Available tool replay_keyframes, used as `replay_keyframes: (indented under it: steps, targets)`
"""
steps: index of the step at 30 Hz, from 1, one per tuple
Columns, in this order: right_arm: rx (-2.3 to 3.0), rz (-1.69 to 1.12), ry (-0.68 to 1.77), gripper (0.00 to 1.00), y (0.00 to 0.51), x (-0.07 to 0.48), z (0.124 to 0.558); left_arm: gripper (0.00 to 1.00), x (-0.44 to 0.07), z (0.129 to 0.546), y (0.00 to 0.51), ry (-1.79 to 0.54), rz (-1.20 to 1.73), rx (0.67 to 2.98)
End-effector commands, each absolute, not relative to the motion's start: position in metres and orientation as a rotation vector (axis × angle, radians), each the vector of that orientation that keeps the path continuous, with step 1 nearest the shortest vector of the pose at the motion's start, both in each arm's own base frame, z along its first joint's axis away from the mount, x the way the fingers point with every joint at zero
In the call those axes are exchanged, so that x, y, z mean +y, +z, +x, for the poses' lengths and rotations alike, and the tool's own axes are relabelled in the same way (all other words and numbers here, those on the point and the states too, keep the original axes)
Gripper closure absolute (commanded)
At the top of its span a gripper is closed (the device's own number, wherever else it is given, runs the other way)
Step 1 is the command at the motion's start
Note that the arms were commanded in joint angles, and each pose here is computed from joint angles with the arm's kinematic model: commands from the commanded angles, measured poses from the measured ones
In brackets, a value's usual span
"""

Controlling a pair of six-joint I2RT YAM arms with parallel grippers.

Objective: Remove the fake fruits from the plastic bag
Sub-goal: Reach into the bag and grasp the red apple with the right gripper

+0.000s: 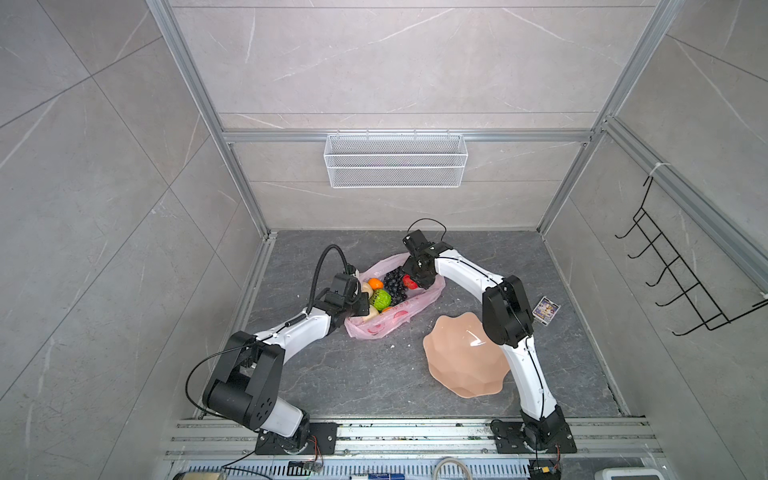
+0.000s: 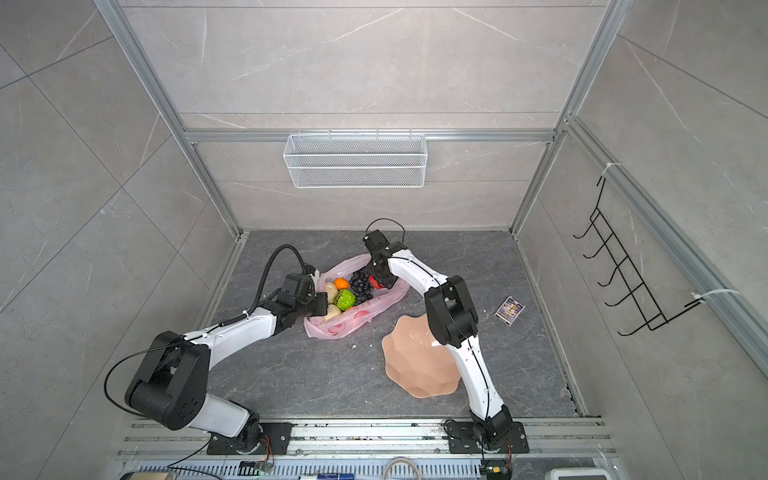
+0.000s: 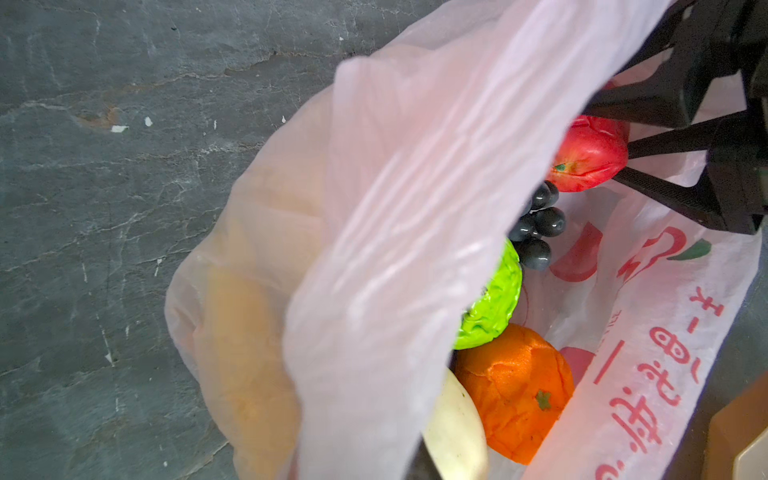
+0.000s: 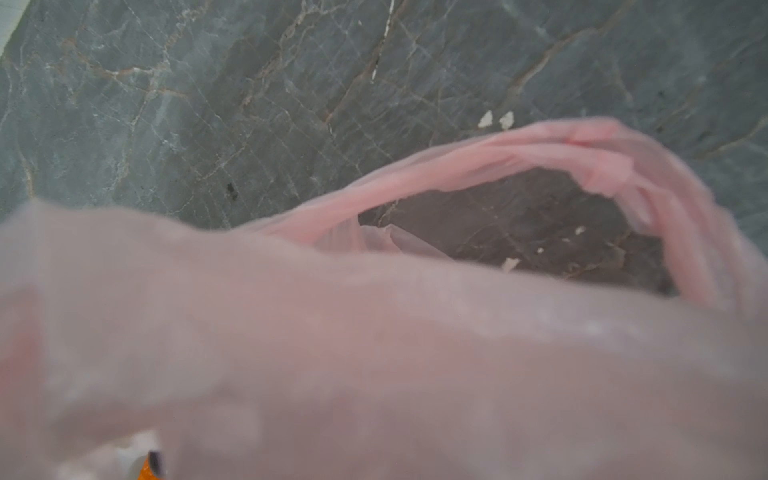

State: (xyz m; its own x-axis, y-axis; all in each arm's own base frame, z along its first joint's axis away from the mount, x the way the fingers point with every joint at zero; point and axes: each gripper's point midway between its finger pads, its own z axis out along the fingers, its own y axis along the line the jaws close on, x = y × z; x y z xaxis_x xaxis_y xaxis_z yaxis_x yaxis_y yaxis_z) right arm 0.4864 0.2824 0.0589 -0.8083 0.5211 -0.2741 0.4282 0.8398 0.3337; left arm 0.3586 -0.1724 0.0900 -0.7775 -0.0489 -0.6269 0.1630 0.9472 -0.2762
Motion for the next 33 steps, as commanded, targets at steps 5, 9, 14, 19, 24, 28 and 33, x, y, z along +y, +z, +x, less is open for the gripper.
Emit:
replay_keyframes:
  steps: [5,9,14,19,24,28,33]
  targets:
    - [2.703,0.755,0.293,0.32,0.038,0.270,0.485,1.00,-0.176,0.366,0.107,-0.427,0.105,2.373]
    - [2.717,0.760,0.301,0.30,0.034,0.270,0.486,1.00,-0.176,0.366,0.106,-0.426,0.108,2.374]
    - [2.724,0.771,0.313,0.30,0.029,0.269,0.488,1.00,-0.176,0.366,0.106,-0.426,0.107,2.374]
    - [2.695,0.753,0.305,0.37,0.040,0.266,0.490,1.00,-0.177,0.366,0.105,-0.426,0.110,2.376]
    - [2.634,0.657,0.354,0.40,0.070,0.276,0.490,1.00,-0.177,0.367,0.104,-0.425,0.110,2.378]
    - [2.577,0.572,0.305,0.40,0.094,0.277,0.482,1.00,-0.177,0.367,0.103,-0.422,0.110,2.380]
    - [2.549,0.484,0.266,0.40,0.106,0.277,0.470,1.00,-0.177,0.367,0.101,-0.417,0.112,2.386]
